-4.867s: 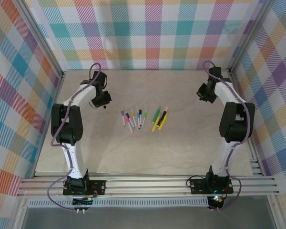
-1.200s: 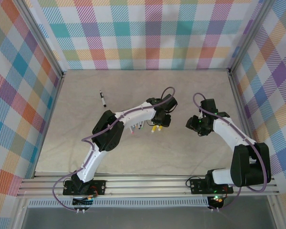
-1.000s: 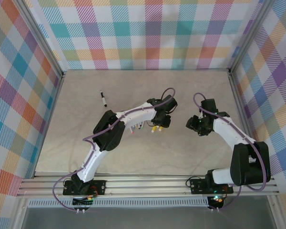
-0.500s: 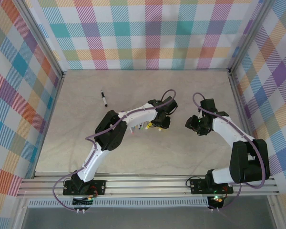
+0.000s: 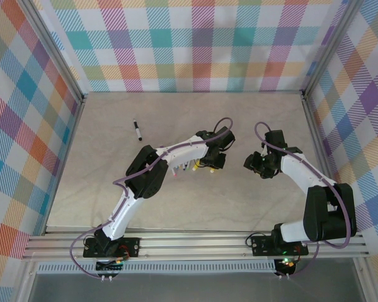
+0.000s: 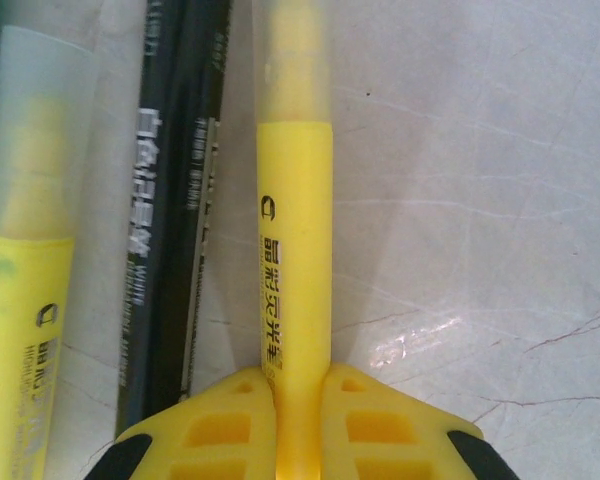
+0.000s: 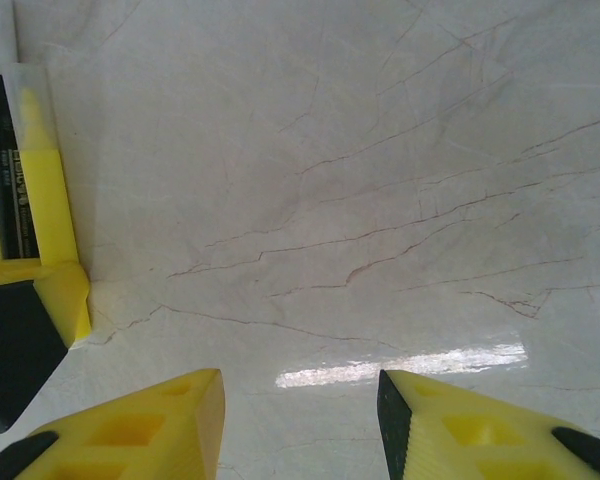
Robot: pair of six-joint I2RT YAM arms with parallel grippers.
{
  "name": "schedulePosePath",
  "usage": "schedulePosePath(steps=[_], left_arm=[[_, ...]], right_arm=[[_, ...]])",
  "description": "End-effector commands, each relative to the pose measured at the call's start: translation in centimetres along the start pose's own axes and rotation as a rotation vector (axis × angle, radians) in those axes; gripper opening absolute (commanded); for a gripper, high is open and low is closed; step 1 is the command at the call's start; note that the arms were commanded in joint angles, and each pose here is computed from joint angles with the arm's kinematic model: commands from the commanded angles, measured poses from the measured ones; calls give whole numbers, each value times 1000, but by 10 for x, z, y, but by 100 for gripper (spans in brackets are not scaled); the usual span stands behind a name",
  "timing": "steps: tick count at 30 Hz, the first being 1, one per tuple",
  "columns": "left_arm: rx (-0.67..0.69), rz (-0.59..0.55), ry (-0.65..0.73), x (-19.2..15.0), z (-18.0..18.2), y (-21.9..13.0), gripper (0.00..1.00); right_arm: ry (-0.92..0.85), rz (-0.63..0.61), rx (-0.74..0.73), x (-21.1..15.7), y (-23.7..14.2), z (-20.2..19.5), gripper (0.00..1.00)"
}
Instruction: Open the pen caps
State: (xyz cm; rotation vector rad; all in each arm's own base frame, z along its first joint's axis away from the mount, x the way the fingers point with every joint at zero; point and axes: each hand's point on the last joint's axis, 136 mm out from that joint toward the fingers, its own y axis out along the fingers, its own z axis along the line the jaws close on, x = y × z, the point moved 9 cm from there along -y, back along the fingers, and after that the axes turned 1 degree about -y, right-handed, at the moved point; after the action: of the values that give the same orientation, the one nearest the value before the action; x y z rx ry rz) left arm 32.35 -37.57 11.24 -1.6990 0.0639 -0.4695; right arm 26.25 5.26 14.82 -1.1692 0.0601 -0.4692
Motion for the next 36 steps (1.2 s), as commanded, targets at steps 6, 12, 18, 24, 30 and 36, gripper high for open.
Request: schedulePosePath(steps=[6, 12, 18, 24, 30, 36], left_arm=[[-99, 25, 27, -10, -6, -24, 0], [-246, 18, 36, -12, -15, -57, 0], [-359, 23, 33, -14, -22, -73, 0], [-395, 30, 37, -17, -24, -76, 0], [-400, 32, 41, -18, -24, -77, 0], [-410, 27, 48, -19, -24, -83, 0]], right_arm=[[13, -9, 93, 8, -5, 12, 46], [45, 14, 217, 9, 4, 19, 48], [71, 25, 298, 16, 11, 28, 52], [105, 9, 373, 28, 11, 38, 52], [127, 37, 401, 36, 23, 42, 51], [141, 47, 433, 40, 31, 46, 51]])
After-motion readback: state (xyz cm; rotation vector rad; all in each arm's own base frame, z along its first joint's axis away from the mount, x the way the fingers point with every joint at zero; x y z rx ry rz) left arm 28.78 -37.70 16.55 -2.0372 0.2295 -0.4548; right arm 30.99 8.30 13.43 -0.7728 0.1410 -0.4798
